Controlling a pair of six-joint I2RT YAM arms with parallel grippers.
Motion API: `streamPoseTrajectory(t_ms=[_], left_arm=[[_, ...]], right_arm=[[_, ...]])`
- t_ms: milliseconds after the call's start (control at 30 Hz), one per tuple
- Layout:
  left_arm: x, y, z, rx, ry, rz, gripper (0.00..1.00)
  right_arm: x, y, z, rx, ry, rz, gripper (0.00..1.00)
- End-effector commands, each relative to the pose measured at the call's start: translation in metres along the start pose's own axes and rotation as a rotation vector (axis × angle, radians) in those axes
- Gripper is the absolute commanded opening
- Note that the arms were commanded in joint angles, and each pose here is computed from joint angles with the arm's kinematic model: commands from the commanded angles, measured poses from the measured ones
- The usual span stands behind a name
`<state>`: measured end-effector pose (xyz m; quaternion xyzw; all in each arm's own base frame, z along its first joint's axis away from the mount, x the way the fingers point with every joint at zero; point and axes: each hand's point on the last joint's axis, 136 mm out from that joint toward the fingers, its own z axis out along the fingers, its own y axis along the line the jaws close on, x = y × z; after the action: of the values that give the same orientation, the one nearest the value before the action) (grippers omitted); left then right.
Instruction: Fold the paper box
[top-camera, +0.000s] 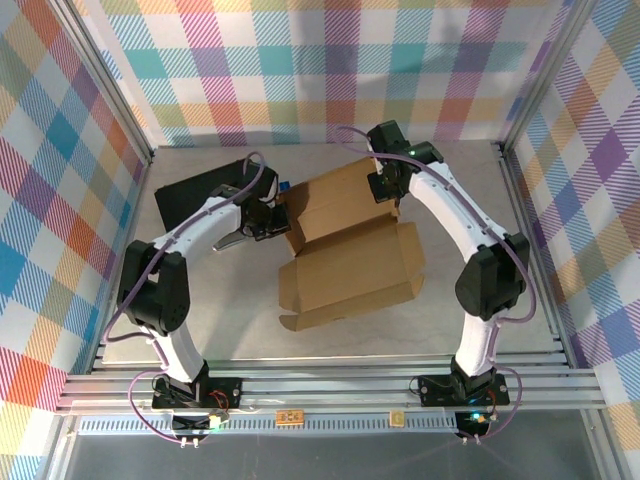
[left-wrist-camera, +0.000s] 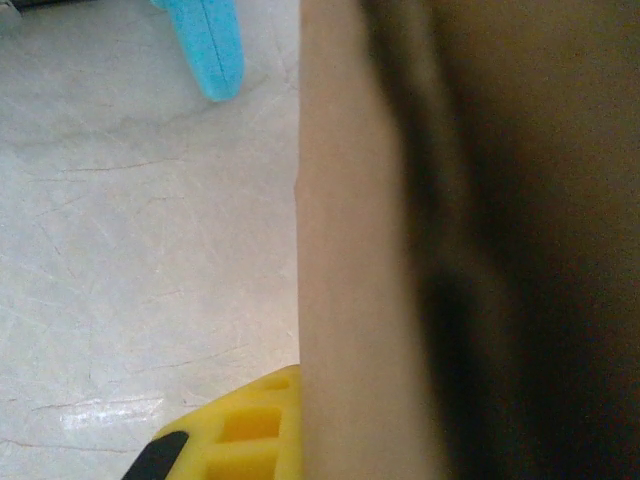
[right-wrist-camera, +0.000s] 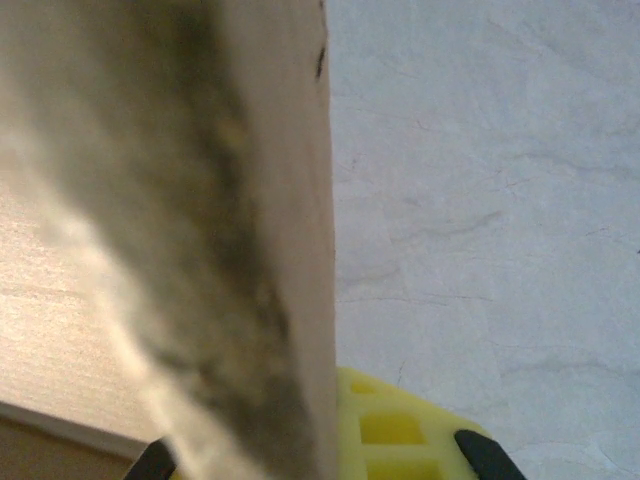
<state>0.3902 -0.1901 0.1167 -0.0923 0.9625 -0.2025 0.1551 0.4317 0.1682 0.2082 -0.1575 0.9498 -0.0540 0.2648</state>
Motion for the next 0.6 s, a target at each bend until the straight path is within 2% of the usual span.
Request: streamPoseTrajectory(t_ms=[0, 233, 433, 567], left_arm=[[-0.018, 0.007, 0.017, -0.009, -0.051, -0.037, 0.05], [-0.018, 0.013, 0.043, -0.012, -0.031, -0.053, 0.09], [-0.022, 0.017, 0.056, -0.011, -0.035, -0.061, 0.21], [-0.025, 0.02, 0.062, -0.007, -0.04, -0.067, 0.23]], right_arm=[[0.004, 0.017, 0.006, -0.074, 0.043, -0.016, 0.0], [0.008, 0.026, 0.021, -0.107, 0.076, -0.048, 0.0], [0.009, 0.026, 0.028, -0.119, 0.093, -0.045, 0.0], [0.009, 0.023, 0.031, -0.122, 0.101, -0.037, 0.0]])
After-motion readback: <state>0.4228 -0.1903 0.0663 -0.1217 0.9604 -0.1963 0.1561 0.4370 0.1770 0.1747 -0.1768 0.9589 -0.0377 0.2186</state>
